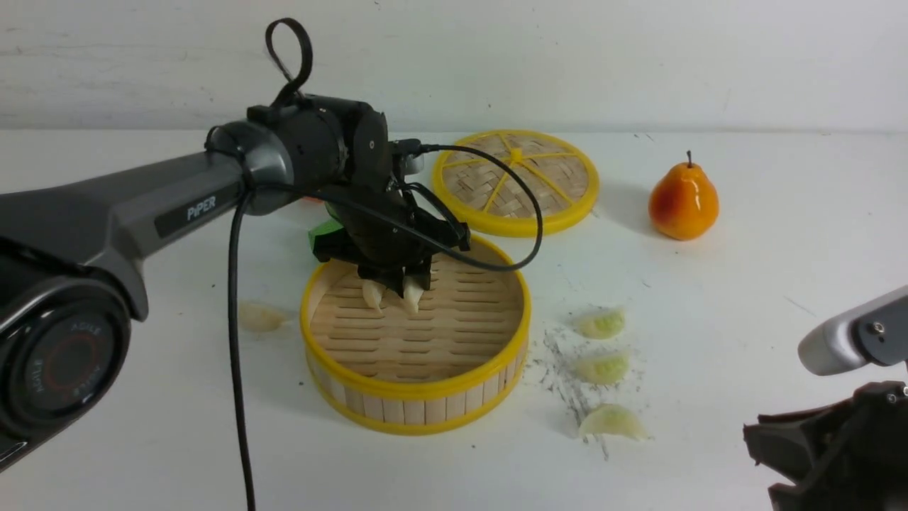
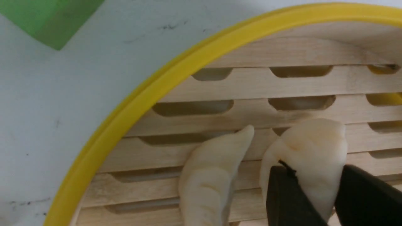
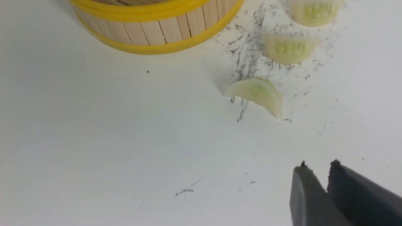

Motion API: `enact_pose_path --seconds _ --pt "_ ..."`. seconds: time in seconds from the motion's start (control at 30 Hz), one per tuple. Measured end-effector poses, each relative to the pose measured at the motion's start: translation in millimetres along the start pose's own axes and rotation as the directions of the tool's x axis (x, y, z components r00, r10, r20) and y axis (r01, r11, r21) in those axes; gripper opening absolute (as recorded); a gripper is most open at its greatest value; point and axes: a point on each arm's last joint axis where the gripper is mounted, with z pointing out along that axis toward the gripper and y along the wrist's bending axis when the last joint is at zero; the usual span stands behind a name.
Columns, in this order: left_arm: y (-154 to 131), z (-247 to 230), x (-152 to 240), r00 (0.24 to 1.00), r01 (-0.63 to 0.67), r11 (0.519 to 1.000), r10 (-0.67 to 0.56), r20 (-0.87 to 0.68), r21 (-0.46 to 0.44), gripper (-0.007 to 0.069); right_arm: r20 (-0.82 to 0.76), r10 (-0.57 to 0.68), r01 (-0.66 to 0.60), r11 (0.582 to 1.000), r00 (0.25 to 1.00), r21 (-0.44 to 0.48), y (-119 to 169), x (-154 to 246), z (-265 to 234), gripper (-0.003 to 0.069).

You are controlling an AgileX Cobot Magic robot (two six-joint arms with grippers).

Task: Put the dumplings into the steamer on the white table.
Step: 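Place the dumpling into the bamboo steamer basket with the left gripper, then reach for and grasp a dumpling on the table with the left gripper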

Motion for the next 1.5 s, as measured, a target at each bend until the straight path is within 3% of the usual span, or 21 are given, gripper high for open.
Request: enact_pose_path --seconds 0.2,0.4,0.5,0.6,0.77,0.87,1.17,1.5 --pt "-3 -11 -4 1.000 -0.002 1.000 0.002 -0.011 -0.002 0.0326 0.000 0.000 0.000 1.000 1.000 0.000 0 0 0 0.0113" --pt "-5 -83 -24 0.993 -0.073 0.995 0.079 0.088 -0.074 0.0355 0.000 0.000 0.000 1.000 1.000 0.000 0 0 0 0.0114" --pt "16 -134 -35 0.981 -0.048 0.984 0.079 0.178 -0.169 0.0353 0.000 0.000 0.000 1.000 1.000 0.000 0 0 0 0.0114" --pt "50 -153 -39 0.984 0.055 0.974 -0.015 0.178 -0.219 0.0353 -0.001 0.000 0.000 1.000 1.000 0.000 0 0 0 0.0114" --pt "118 -113 -18 0.968 0.249 0.941 -0.249 0.032 -0.228 0.0353 0.000 0.001 -0.001 1.000 1.000 0.000 0 0 0 0.0116" --pt "134 -84 -1 0.935 0.348 0.909 -0.355 0.012 -0.230 0.0353 0.000 0.001 -0.001 1.000 1.000 0.000 0 0 0 0.0116" --pt "144 -47 14 0.833 0.553 0.815 -0.545 0.092 -0.172 0.0353 0.000 0.002 -0.002 1.000 1.000 0.000 0 0 0 0.0116" --pt "150 -18 16 0.809 0.588 0.791 -0.580 0.099 -0.169 0.0353 0.000 0.002 -0.002 1.000 1.000 0.000 0 0 0 0.0116"
